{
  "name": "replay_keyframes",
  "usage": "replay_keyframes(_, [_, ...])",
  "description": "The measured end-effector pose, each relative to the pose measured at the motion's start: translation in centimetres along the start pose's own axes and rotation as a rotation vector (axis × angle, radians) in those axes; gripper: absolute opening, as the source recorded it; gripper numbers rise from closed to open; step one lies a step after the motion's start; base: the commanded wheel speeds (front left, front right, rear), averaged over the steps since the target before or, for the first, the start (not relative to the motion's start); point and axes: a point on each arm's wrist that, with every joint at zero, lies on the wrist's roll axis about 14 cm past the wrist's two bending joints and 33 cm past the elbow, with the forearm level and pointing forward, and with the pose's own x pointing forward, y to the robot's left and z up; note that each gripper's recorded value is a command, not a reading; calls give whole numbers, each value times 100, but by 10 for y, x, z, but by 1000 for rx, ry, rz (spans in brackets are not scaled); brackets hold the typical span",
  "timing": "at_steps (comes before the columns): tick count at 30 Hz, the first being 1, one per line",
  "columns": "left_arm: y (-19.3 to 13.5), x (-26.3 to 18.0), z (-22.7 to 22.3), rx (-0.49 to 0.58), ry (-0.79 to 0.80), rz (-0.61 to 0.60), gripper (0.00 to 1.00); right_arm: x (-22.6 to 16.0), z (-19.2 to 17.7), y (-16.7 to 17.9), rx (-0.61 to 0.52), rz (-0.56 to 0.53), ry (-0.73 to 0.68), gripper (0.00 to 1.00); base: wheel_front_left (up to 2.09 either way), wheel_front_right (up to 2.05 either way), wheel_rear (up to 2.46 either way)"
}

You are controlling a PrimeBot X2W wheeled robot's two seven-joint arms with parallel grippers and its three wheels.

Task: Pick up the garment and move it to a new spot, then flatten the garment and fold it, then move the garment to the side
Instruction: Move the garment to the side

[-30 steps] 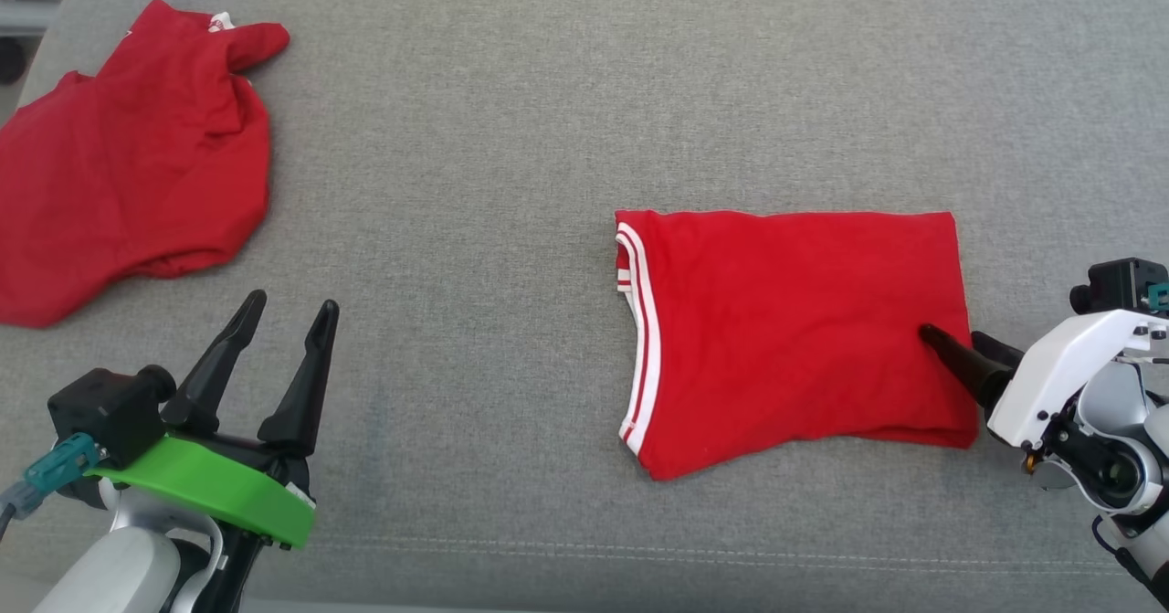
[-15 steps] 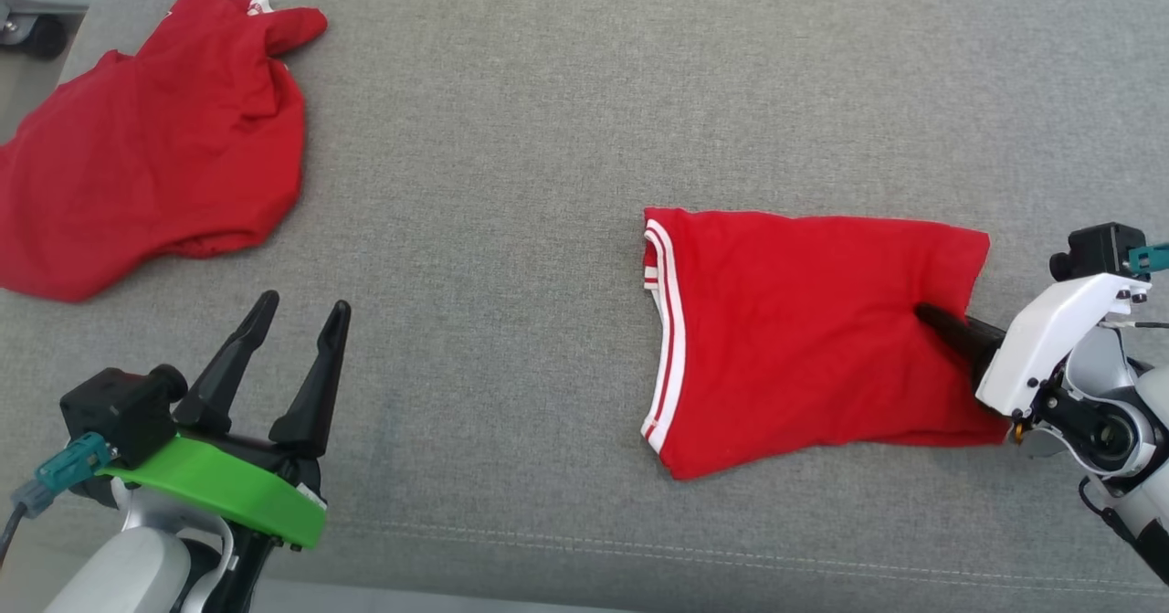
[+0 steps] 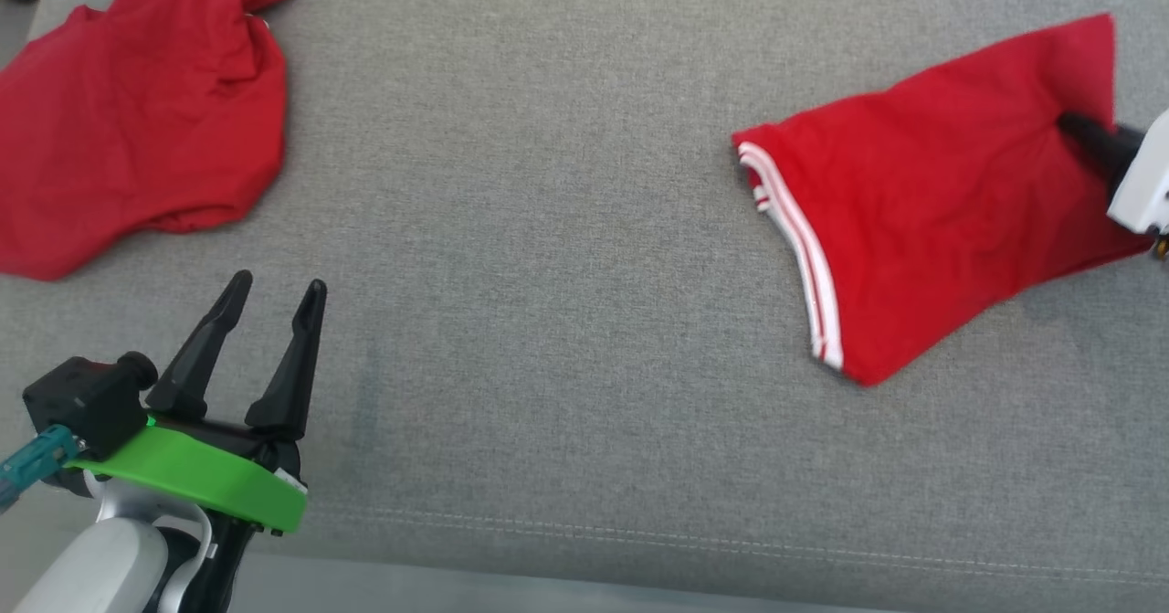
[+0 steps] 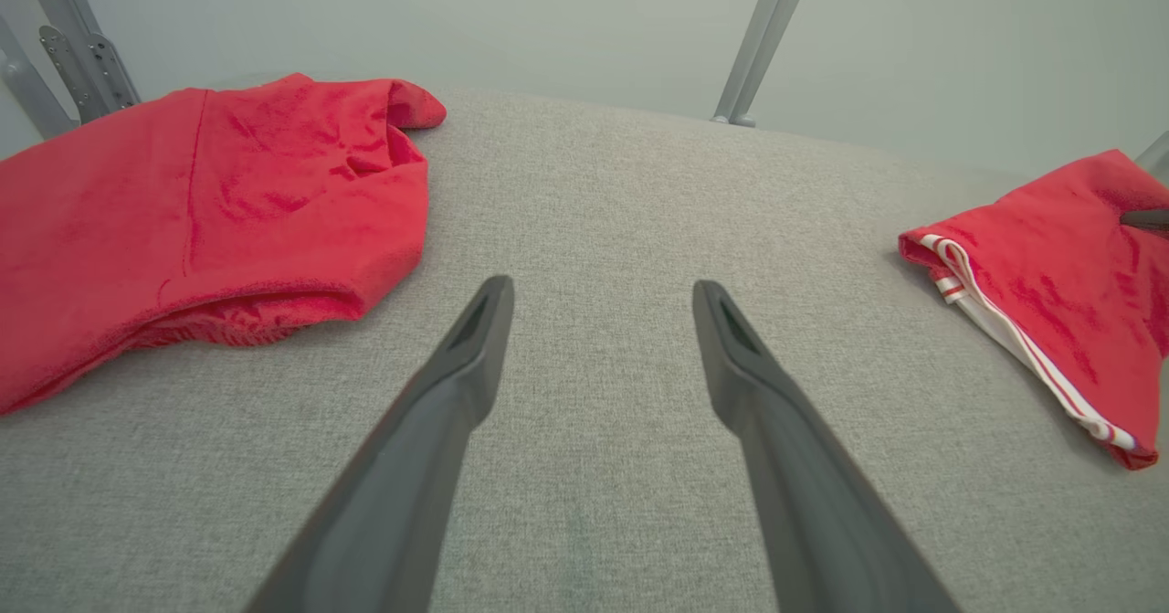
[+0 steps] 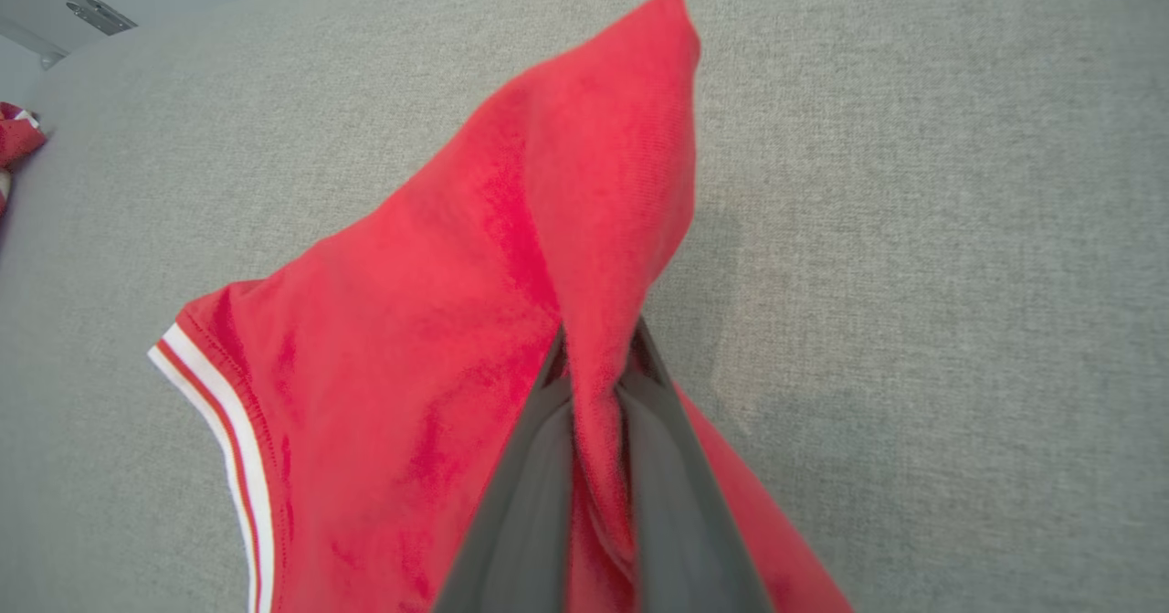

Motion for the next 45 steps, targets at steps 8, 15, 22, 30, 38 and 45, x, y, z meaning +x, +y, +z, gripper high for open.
replay_keyframes(8, [0, 24, -10, 6, 33, -30, 100, 8, 5, -24, 3, -77, -4, 0, 0, 0, 0])
replay_keyframes(15, [-17, 43, -21, 3, 65, -102, 100, -5, -6, -51, 51, -147, -8, 0, 0, 0, 0])
replay_keyframes(22, [-40, 67, -31, 10, 103, -197, 100, -27, 3, -92, 74, -253, -58, 0, 0, 0, 0])
replay_keyframes(30, [-60, 94, -51, -8, 147, -280, 100, -44, 2, -147, 79, -410, -86, 0, 0, 0, 0])
replay_keyframes(38, [-67, 111, -77, -17, 203, -323, 100, -55, 7, -193, 61, -541, -116, 0, 0, 0, 0])
replay_keyframes(45, [-62, 125, -99, -21, 240, -324, 100, -54, -2, -228, 43, -642, -101, 0, 0, 0, 0])
